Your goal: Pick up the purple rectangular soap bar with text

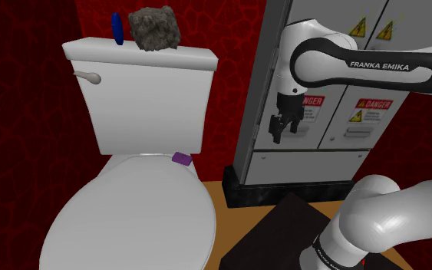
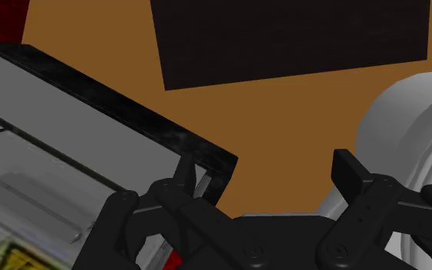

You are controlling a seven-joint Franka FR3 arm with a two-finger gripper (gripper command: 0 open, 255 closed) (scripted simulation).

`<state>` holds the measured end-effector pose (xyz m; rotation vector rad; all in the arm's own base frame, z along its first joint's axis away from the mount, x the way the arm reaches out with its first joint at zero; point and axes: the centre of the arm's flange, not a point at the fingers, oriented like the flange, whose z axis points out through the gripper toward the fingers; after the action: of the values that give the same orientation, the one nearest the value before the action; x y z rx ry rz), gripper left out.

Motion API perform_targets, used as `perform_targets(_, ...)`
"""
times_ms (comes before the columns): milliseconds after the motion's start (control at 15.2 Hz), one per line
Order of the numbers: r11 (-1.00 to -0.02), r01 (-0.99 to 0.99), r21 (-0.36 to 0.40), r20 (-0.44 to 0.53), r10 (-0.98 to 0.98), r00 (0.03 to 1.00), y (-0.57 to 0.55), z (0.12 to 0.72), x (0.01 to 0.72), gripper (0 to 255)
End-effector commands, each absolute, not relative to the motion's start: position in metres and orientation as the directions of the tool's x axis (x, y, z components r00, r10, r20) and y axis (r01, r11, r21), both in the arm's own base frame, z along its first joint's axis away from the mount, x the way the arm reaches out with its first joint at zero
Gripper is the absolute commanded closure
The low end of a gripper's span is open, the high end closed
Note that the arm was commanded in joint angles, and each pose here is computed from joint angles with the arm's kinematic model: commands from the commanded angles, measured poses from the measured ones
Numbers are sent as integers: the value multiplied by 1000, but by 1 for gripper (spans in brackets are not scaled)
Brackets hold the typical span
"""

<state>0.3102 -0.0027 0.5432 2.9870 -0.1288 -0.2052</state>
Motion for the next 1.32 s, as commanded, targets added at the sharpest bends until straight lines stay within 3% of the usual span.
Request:
perform_targets(0, -986, -75, 150, -130, -95, 987, -3, 543, 310, 0)
perform_targets(1254, -977, 210, -23, -17, 210, 978, 64, 424, 489, 0)
